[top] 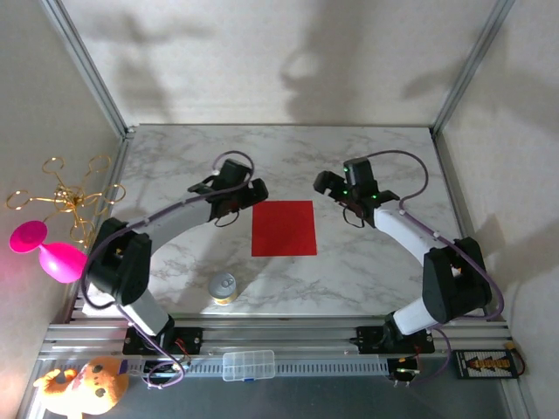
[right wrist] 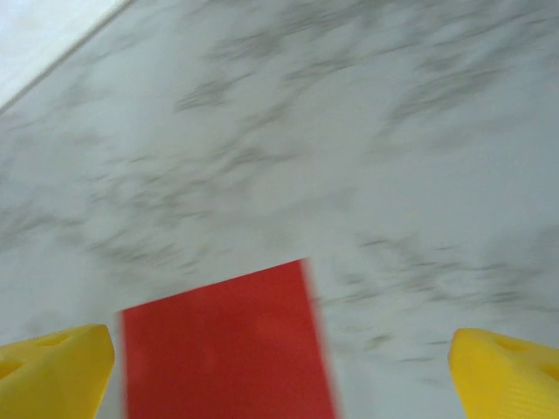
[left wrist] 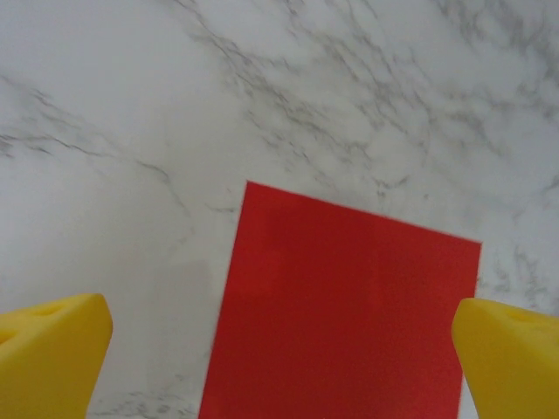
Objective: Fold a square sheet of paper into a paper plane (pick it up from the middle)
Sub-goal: Move the square sheet of paper to the center of the table, then first fold the square sheet of paper in half at the center of the table.
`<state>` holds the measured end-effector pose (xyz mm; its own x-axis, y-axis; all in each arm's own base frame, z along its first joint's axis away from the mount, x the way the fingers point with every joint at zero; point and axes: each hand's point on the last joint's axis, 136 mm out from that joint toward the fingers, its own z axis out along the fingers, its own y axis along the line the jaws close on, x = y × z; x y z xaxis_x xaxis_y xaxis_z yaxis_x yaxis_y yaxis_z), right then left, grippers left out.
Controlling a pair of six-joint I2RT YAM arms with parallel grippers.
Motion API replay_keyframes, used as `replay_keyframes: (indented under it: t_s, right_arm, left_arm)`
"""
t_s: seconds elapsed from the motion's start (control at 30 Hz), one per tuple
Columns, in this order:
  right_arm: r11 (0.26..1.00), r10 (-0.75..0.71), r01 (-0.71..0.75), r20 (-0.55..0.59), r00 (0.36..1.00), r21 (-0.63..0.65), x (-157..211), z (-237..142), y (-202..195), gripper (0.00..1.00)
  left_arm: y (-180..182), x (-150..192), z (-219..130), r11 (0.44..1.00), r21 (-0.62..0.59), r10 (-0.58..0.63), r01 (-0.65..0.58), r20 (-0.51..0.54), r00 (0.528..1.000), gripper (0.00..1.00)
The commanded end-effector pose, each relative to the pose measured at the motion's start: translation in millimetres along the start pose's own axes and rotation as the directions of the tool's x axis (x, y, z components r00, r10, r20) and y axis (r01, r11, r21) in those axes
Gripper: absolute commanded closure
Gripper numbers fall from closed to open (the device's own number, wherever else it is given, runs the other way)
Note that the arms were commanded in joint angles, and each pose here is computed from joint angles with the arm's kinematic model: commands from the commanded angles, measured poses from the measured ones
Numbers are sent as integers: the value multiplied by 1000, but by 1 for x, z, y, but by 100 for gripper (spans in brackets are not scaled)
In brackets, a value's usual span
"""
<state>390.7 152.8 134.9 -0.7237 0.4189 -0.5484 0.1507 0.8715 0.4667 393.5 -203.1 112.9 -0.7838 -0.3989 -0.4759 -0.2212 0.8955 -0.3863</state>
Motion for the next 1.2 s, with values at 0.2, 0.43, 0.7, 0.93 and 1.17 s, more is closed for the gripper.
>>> replay_keyframes:
  t_s: [0.2, 0.43, 0.7, 0.93, 1.17]
  right_arm:
    - [982, -22, 20, 8, 1000, 186, 3, 1, -73, 1]
    - [983, -6, 7, -6, 1000, 183, 10, 4, -82, 1]
    - [985, 4, 0, -23, 1000, 173, 13, 10, -83, 1]
    - [985, 4, 1, -31, 1000, 174, 14, 11, -82, 1]
    - [984, 10, -4, -34, 999, 181, 14, 11, -84, 1]
  left_arm:
    - [-31, 66, 38, 933, -234, 241, -274, -159, 957, 3]
    - [-48, 94, 57, 932, -219, 240, -290, -227, 944, 5]
    - [-56, 102, 74, 922, -227, 255, -315, -256, 932, 10]
    - [-50, 111, 75, 920, -235, 243, -312, -282, 928, 13]
    - [-38, 120, 73, 905, -254, 259, -340, -304, 917, 13]
